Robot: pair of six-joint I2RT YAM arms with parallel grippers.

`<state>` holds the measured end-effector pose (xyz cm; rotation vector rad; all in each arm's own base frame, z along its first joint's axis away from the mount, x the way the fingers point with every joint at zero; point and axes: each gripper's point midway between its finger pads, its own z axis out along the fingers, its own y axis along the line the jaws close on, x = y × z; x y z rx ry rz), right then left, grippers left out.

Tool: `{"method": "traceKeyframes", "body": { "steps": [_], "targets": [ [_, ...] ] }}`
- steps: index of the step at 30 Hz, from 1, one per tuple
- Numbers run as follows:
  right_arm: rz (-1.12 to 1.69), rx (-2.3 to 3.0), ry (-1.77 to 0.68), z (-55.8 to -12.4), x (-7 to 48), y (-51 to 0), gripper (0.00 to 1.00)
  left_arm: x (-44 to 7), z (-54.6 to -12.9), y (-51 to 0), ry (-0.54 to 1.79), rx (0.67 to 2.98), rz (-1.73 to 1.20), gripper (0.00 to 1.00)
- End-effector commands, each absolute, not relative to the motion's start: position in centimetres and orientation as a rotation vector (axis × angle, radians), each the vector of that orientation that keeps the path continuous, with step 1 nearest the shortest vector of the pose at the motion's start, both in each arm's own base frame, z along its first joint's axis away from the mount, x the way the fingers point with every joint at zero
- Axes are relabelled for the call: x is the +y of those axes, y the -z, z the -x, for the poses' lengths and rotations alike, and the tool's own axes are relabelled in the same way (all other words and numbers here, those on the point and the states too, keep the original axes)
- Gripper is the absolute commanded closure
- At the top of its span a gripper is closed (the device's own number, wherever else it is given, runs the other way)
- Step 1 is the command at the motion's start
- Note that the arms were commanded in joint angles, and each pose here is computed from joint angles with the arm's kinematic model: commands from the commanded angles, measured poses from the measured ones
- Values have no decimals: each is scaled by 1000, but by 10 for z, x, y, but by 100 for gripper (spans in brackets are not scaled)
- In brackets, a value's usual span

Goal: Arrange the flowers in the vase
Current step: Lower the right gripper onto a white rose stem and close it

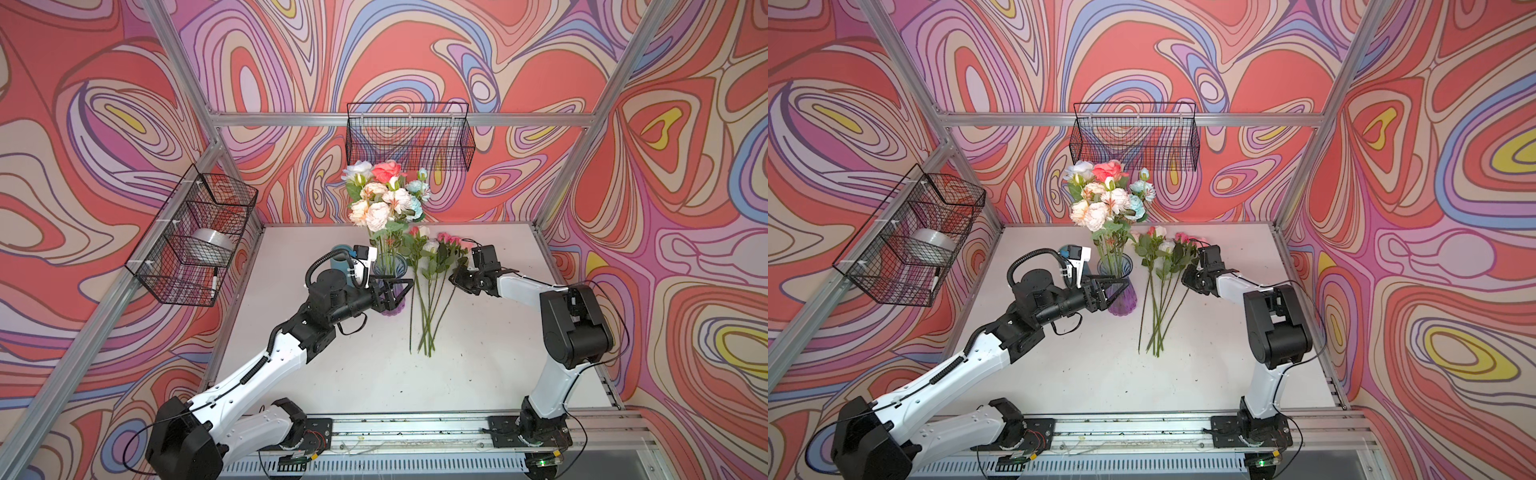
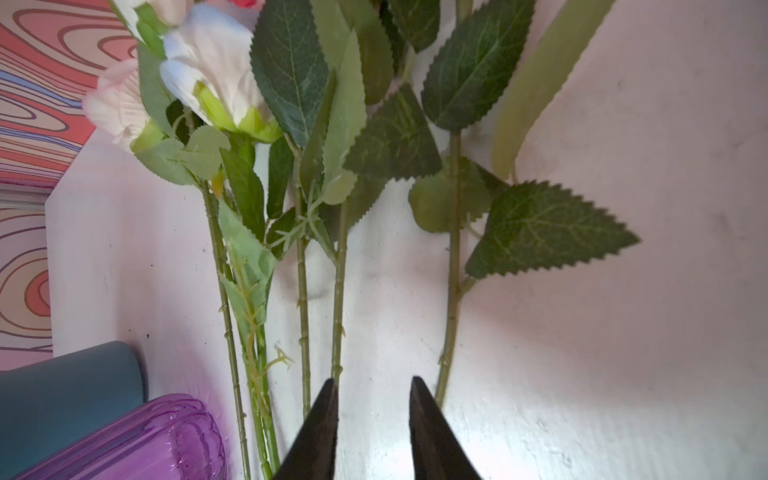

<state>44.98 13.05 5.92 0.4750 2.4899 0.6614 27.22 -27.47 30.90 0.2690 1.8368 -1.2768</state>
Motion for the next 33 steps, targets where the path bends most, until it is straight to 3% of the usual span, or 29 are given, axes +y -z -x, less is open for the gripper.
{"method": "traceKeyframes", "body": {
  "steps": [1, 9, 18, 33],
  "targets": [
    [-453, 2463, -742, -462, 144, -65, 71, -278, -269, -330, 1305, 1780, -294, 18],
    [-497, 2415, -711, -463, 140, -68, 78, -276, -271, -328, 1277, 1792, -290, 17],
    [-182, 2460, -476, -456, 198, -83, 80, -275, -271, -328, 1263, 1791, -290, 16],
    [-205, 2579, -326, -452, 206, -48, 74, -274, -271, -329, 1255, 1789, -291, 16]
  ]
}}
